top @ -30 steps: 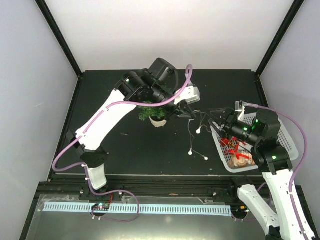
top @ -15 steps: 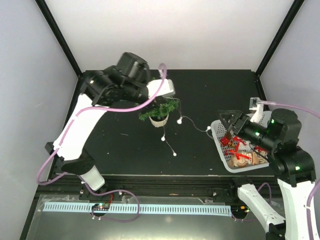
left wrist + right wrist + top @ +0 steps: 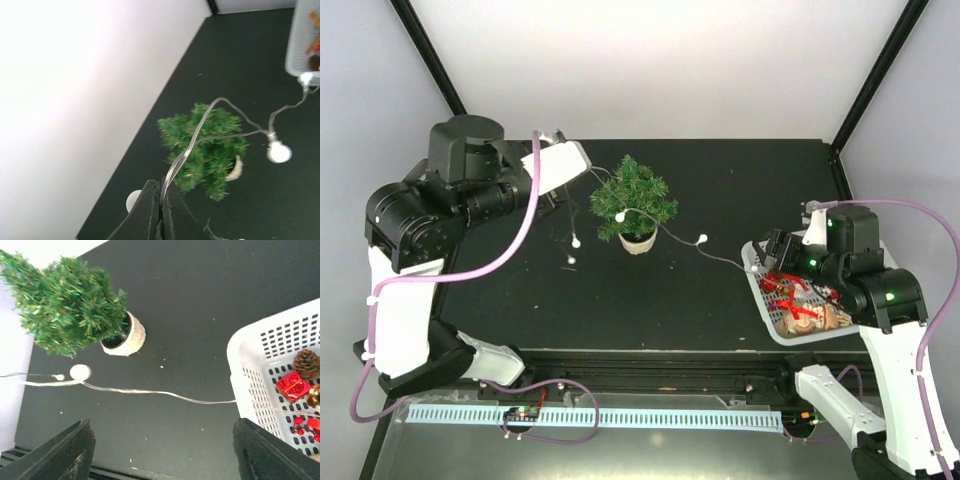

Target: Decorate the small christmas tree

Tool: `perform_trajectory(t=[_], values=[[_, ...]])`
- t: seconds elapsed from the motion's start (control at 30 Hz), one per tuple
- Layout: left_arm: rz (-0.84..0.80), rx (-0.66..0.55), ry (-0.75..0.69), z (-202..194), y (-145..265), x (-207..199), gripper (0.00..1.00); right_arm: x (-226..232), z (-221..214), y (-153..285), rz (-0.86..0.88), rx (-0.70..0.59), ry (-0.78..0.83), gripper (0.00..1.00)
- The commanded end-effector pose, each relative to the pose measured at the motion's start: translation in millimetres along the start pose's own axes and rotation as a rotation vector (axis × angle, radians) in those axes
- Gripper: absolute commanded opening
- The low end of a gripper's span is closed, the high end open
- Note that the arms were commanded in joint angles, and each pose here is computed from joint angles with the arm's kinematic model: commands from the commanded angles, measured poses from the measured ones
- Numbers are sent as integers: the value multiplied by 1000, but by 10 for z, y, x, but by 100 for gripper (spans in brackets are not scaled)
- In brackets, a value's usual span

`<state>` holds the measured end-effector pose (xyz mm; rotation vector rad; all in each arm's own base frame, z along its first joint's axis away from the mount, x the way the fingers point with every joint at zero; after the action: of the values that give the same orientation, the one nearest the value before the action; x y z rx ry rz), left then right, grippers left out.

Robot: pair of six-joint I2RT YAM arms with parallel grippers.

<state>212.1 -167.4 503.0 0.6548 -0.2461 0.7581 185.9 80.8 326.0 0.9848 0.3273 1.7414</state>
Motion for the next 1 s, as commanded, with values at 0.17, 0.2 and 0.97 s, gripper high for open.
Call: perform_trajectory(t=[0.17, 0.2, 0.97], values=[[269, -14, -21, 32, 283, 463, 2, 40, -241, -357, 105, 120, -108, 77], [282, -19, -22, 41, 303, 485, 2, 22, -284, -403, 102, 144, -125, 77], [506, -103, -40, 136, 799, 835, 2, -292, -812, -962, 26, 352, -336, 74]])
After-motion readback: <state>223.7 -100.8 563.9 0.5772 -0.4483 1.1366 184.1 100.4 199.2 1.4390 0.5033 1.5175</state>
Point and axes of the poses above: each gripper's point midway between its finger pads, its own y axis back along the fingers, its own x axis along the line the jaws close on, z = x × y, the point moved 2 cm from there along y, back along the fingers, and after that the axes turned 4 degrees about y, right-handed, at the moved point
